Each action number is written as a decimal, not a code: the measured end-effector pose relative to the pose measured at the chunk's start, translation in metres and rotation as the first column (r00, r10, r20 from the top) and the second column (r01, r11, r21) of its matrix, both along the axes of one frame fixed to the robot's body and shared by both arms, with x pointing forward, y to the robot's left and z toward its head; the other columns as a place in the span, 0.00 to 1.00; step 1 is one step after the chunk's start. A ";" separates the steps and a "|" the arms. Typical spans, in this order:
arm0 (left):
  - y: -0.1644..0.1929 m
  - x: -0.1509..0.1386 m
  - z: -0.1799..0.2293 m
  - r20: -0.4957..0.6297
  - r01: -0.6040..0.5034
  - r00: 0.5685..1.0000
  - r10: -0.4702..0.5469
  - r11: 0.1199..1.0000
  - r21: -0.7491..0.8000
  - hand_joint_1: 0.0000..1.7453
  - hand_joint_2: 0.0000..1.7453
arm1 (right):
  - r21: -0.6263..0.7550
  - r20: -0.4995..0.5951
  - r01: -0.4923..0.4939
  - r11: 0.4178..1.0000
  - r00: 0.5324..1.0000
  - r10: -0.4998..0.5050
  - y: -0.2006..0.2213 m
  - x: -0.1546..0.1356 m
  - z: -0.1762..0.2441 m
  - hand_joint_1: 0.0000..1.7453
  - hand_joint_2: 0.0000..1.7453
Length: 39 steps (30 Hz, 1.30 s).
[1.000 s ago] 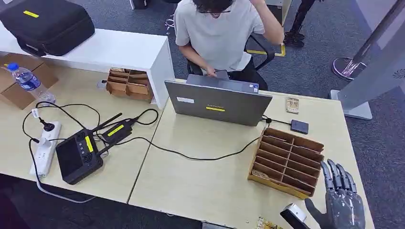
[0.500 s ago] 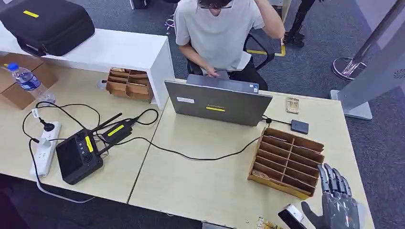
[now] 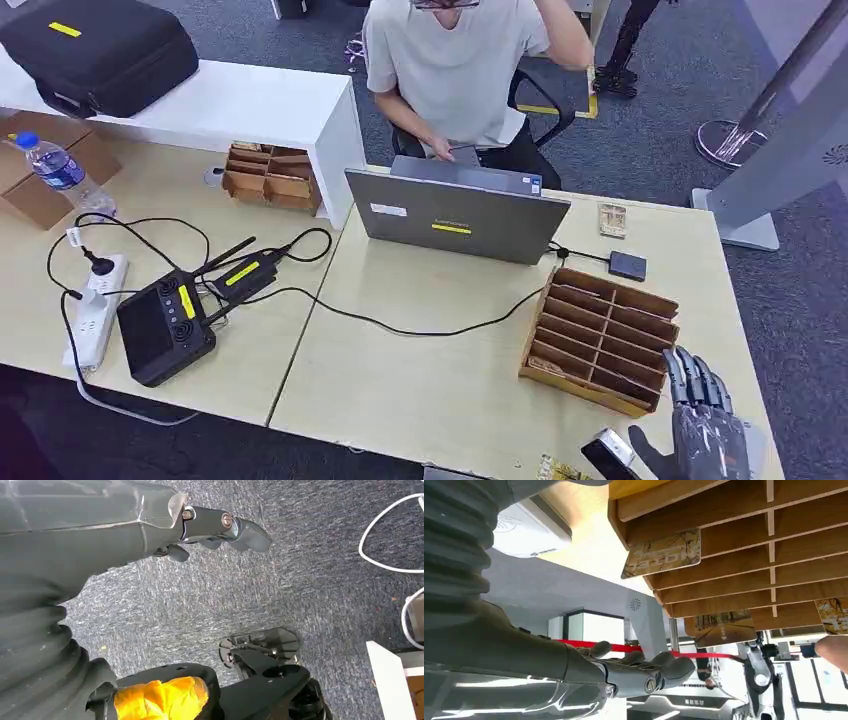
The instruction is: Pass the card to the sensor for recognition and then transmit it.
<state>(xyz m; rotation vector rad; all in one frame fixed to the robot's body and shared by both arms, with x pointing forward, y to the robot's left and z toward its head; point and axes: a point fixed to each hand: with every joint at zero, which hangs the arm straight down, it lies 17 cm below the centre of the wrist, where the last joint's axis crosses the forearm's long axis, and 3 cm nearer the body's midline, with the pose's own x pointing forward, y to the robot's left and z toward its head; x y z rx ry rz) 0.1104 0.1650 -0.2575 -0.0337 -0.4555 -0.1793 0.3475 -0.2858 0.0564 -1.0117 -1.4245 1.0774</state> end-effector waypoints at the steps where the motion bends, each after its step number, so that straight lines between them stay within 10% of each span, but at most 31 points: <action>1: 0.000 0.000 0.000 0.000 0.000 1.000 0.000 1.000 0.000 0.00 1.00 | 0.002 -0.001 0.000 1.000 1.000 0.000 0.000 0.000 -0.001 0.00 1.00; 33: -0.001 0.000 0.000 0.001 0.009 1.000 -0.009 1.000 0.000 0.00 1.00 | 0.057 -0.064 -0.013 0.998 0.998 0.016 0.017 0.008 -0.024 0.00 1.00; 34: -0.001 0.000 0.000 0.001 0.009 1.000 -0.009 1.000 0.000 0.00 1.00 | 0.060 -0.065 -0.012 0.998 0.998 0.016 0.017 0.008 -0.024 1.00 1.00; 39: 0.000 -0.001 0.000 -0.006 0.008 1.000 -0.008 1.000 0.001 0.00 1.00 | 0.080 -0.066 -0.022 0.997 0.997 0.027 0.023 0.010 -0.025 1.00 1.00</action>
